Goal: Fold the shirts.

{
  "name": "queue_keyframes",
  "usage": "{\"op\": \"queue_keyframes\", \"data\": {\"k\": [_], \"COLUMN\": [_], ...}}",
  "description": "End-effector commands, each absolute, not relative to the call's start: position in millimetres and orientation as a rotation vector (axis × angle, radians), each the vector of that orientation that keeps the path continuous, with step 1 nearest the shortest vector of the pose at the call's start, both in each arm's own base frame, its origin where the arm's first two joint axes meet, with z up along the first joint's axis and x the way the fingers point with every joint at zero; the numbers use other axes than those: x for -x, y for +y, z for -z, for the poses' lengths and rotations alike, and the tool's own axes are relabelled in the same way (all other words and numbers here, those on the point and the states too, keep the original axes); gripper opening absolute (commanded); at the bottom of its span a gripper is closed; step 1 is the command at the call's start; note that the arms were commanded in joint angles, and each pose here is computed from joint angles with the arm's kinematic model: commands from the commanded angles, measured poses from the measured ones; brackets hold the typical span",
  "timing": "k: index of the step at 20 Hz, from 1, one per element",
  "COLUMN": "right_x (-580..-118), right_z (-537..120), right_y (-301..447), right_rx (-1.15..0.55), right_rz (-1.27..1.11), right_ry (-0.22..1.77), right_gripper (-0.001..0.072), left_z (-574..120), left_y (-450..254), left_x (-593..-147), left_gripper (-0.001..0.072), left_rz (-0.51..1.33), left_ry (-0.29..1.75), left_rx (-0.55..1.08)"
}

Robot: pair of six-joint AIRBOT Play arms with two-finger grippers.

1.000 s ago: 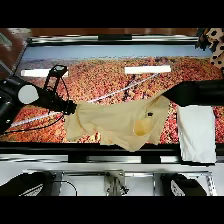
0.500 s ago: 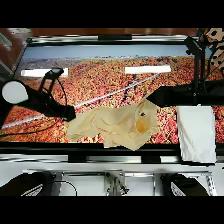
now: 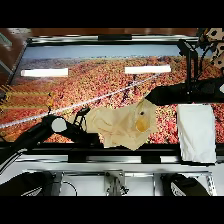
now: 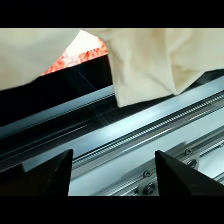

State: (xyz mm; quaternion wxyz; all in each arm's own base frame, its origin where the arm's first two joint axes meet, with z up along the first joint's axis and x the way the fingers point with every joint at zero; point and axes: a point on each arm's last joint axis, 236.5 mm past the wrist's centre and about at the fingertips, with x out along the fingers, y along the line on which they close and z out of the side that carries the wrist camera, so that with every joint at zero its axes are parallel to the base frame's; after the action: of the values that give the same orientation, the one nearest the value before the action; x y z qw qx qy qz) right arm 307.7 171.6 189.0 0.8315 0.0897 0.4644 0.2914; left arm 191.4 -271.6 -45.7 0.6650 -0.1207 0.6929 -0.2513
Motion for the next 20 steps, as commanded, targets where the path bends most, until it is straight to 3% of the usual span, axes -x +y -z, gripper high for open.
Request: {"op": "queue_keyframes", "data": {"k": [1,5,9,10,11,13,14,15,18,20], "right_x": [-311.5,-312.0,-312.0,-311.9,-311.8,-311.1,-311.1,-311.3,-314.5,-325.1], "right_z": [-189.3,-188.6,-188.7,-188.7,-188.8,-189.9,-190.0,-190.0,-197.5,-225.1], "right_y": [170.5,169.2,169.3,169.3,169.6,171.4,171.7,171.5,169.4,160.9], "right_rx": [-0.185,-0.18,-0.181,-0.182,-0.19,-0.218,-0.221,-0.221,-0.195,-0.123], "right_rz": [-0.61,-0.605,-0.605,-0.605,-0.602,-0.598,-0.597,-0.597,-0.598,-0.581], "right_ry": [0.972,0.972,0.972,0.973,0.975,0.982,0.983,0.982,0.952,0.854], "right_gripper": [0.0065,0.0065,0.0065,0.0065,0.0065,0.0065,0.0065,0.0065,0.0065,0.0065], "left_z": [69.1,89.4,87.6,86.3,86.0,84.1,81.8,75.5,13.1,-78.5], "left_y": [-304.2,-314.0,-326.8,-330.8,-333.5,-336.8,-338.0,-341.5,-360.9,-364.2], "left_x": [-197.8,-190.9,-210.6,-215.5,-219.3,-223.7,-225.0,-226.6,-249.1,-275.3], "left_gripper": [0.0625,0.0623,0.06,0.0543,0.0401,0.0356,0.0103,0.0036,0.0034,0.0034], "left_rz": [0.57,0.559,0.531,0.526,0.524,0.518,0.532,0.59,0.797,0.974], "left_ry": [1.561,1.616,1.539,1.511,1.484,1.463,1.456,1.429,1.241,0.961], "left_rx": [0.439,0.463,0.551,0.566,0.567,0.587,0.584,0.537,0.43,0.279]}}
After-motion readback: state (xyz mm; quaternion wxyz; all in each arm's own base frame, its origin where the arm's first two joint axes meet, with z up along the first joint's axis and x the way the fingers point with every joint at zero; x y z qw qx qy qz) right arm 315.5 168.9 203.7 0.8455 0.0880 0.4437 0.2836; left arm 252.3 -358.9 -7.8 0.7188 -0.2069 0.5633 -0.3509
